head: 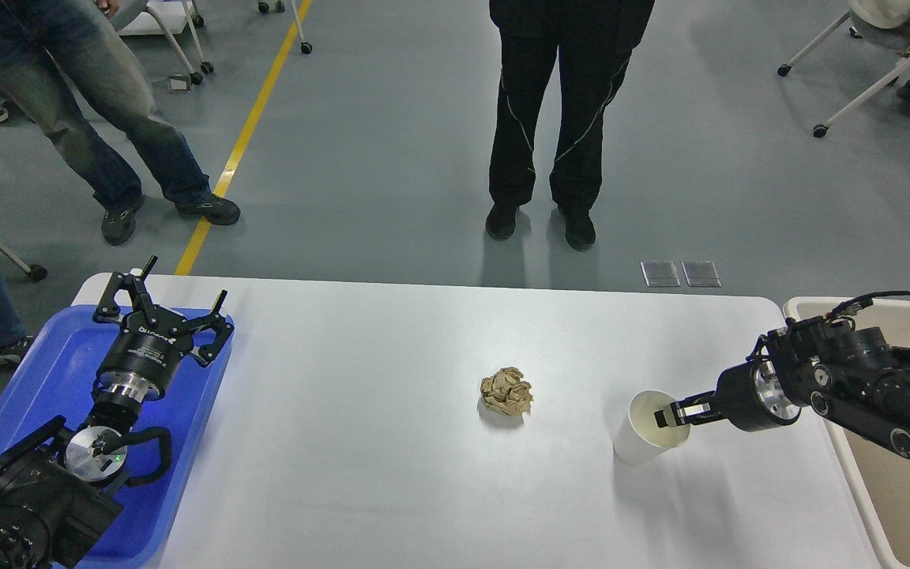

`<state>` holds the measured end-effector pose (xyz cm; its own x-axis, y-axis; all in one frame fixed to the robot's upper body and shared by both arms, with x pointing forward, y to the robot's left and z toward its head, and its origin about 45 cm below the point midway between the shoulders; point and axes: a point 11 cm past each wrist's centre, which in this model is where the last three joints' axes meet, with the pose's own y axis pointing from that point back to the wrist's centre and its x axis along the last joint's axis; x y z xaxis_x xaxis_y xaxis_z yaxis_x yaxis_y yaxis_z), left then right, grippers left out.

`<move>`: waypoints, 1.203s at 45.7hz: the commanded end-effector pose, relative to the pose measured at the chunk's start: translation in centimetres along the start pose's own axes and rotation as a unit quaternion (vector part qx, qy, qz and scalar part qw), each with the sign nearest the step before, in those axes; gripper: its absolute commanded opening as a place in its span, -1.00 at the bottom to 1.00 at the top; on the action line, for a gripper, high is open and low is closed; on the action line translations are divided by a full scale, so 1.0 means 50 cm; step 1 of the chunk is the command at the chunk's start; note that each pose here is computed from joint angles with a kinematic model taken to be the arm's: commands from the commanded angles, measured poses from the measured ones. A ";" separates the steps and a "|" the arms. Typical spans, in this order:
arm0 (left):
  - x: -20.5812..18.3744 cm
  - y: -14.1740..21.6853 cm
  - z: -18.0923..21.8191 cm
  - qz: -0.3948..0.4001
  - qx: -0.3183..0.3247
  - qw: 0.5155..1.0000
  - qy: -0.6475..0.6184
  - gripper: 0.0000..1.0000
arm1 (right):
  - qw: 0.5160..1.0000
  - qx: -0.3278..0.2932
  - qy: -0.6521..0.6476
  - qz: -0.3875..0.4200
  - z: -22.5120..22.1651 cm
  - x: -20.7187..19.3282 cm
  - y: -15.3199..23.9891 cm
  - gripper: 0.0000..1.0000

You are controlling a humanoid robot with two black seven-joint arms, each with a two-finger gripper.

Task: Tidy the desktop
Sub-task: 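Lift the white cup with the right gripper and carry it up past the bin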

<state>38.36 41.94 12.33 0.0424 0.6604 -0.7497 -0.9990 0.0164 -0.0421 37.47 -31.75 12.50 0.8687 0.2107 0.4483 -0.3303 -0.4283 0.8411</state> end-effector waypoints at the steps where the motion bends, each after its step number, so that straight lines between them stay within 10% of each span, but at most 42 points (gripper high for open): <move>1: 0.000 0.000 0.000 0.000 0.000 1.000 0.000 1.00 | 1.000 0.018 0.004 0.007 -0.009 0.006 0.001 -1.00; 55: -0.001 0.000 0.000 0.000 0.000 1.000 0.000 1.00 | 0.963 0.107 -0.084 0.233 -0.014 0.262 0.400 -1.00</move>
<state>38.35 41.95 12.32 0.0420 0.6605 -0.7496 -0.9990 0.0161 -0.0418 41.66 -36.00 30.55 0.7329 -0.1043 0.6723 -0.5879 -0.5944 0.5487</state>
